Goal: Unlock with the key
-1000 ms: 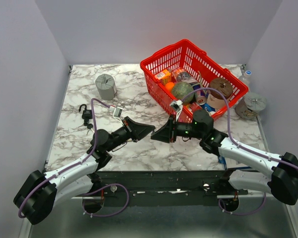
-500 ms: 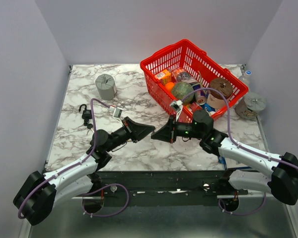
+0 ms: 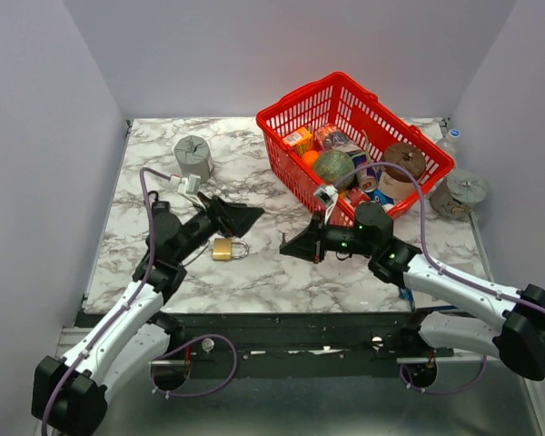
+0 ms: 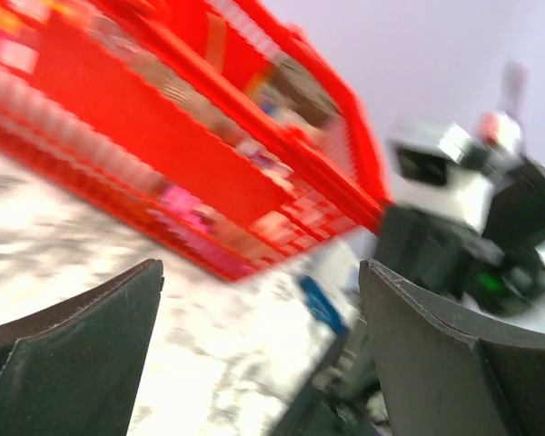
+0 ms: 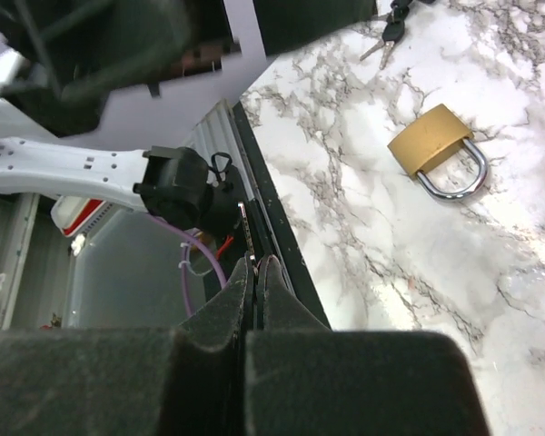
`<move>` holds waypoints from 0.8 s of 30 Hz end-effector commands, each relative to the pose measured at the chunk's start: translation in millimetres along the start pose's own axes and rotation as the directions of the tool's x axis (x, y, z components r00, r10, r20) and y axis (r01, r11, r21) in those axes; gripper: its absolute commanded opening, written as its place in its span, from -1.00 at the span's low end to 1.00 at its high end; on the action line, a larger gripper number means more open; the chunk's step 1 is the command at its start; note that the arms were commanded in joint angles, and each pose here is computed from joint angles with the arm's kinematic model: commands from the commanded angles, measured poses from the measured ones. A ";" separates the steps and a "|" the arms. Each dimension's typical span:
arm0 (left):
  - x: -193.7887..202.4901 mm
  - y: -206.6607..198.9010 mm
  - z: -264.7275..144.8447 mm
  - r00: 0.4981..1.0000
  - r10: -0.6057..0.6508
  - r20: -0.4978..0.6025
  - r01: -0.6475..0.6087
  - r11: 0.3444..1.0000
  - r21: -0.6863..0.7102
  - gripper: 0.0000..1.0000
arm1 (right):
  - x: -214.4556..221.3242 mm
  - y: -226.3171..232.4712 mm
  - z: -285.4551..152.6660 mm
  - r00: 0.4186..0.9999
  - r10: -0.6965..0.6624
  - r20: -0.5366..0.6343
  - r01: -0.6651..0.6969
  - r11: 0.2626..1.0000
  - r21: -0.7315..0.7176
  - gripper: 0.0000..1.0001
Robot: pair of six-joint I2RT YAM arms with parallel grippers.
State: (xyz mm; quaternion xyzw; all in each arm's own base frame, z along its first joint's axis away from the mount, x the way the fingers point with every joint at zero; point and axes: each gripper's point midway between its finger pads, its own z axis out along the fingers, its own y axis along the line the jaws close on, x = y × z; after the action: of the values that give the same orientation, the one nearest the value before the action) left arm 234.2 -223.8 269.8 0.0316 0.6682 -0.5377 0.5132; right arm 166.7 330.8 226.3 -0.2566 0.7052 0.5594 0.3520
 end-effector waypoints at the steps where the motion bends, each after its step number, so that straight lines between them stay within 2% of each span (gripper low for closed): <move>1: -4.2 81.9 -28.5 0.991 0.036 -0.129 -0.088 0.902 -0.423 0.92 | -4.5 -4.2 -11.8 0.997 -0.072 0.022 0.070 0.996 0.054 -0.99; 2: 9.8 102.4 -39.5 0.982 -0.011 -0.190 -0.089 0.856 -0.509 0.93 | -5.4 -4.4 -13.6 0.996 -0.085 0.026 0.083 0.995 0.061 -0.99; 5: 16.4 139.2 -59.2 0.972 -0.063 -0.228 -0.106 0.746 -0.657 0.93 | -3.9 -2.5 -20.4 0.994 -0.103 0.032 0.100 0.993 0.066 -0.99; 12: 45.3 181.1 -85.5 0.967 -0.140 -0.213 -0.082 0.621 -0.779 0.92 | 2.2 0.8 -32.6 0.992 -0.114 0.053 0.110 0.992 0.068 -0.99; 14: 44.4 183.2 -88.7 0.976 -0.123 -0.180 -0.067 0.616 -0.785 0.93 | 4.3 -0.4 -34.2 0.992 -0.114 0.055 0.110 0.991 0.072 -0.99; 16: 52.8 193.8 -100.1 0.981 -0.130 -0.141 -0.041 0.575 -0.817 0.92 | 3.8 -2.0 -35.3 0.991 -0.117 0.061 0.112 0.990 0.081 -0.99; 20: 61.5 203.7 -107.8 0.989 -0.117 -0.094 -0.011 0.566 -0.825 0.92 | 4.4 -0.8 -34.6 0.992 -0.113 0.057 0.109 0.991 0.072 -0.99; 24: 75.5 211.8 -109.7 0.984 -0.137 -0.115 -0.017 0.566 -0.824 0.92 | 2.2 3.3 -34.5 0.992 -0.112 0.065 0.108 0.992 0.058 -0.99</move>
State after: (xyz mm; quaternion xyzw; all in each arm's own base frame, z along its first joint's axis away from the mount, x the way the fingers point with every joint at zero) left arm 243.3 -95.6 61.5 -0.1732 0.8927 -0.1836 0.3733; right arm 154.7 300.2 231.5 -0.2662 0.6943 0.5313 0.4060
